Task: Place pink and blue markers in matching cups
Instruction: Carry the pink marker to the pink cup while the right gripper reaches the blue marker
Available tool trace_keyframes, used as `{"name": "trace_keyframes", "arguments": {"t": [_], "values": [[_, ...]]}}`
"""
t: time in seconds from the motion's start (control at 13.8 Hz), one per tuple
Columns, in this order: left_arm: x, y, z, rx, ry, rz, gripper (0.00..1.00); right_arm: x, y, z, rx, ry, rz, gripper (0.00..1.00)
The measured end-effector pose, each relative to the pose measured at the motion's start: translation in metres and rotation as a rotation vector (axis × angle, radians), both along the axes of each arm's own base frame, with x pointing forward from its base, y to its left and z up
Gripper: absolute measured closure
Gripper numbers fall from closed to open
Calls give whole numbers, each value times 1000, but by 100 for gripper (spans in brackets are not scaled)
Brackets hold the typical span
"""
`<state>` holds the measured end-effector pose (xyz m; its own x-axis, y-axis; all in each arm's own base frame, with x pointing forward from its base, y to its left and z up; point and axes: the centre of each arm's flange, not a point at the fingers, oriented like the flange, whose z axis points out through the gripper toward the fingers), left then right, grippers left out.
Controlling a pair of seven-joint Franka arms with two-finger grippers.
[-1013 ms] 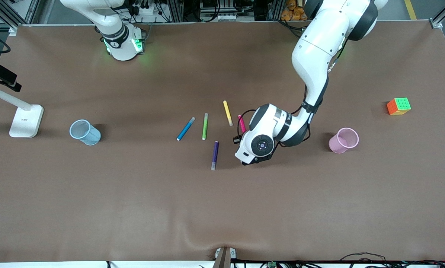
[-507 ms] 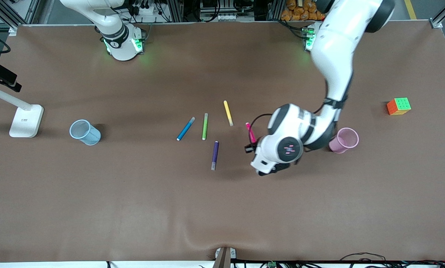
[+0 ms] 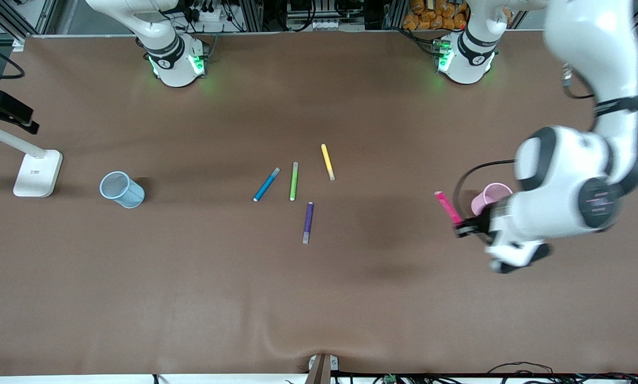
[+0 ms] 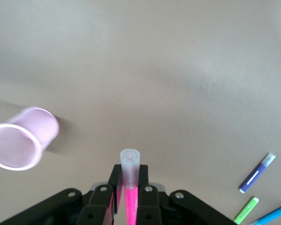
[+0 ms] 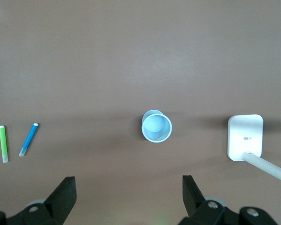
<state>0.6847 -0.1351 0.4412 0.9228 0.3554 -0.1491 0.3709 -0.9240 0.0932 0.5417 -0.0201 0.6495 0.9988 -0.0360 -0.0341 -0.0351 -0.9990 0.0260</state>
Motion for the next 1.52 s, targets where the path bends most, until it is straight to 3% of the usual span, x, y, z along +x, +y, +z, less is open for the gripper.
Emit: {"name": "trace_keyframes", "arguments": {"t": [0.29,0.51,0.72,0.94,1.23,1.52], "values": [[-12,25,36,73,-32,1,83,48,39,-76,-14,79,64,0],[-26,43,55,122,-55,13,83,78,58,-130,-24,95,92,0],[-41,72,64,145,-134,48,83,98,75,-171,-31,93,112,0],[-65,83,40,189,-213,38,83,110,107,-209,-9,95,48,0],[-90,105,-20,183,-307,61,83,113,159,-259,51,147,-85,0],[-111,113,-68,174,-335,69,83,102,205,-274,30,171,-173,0]]}}
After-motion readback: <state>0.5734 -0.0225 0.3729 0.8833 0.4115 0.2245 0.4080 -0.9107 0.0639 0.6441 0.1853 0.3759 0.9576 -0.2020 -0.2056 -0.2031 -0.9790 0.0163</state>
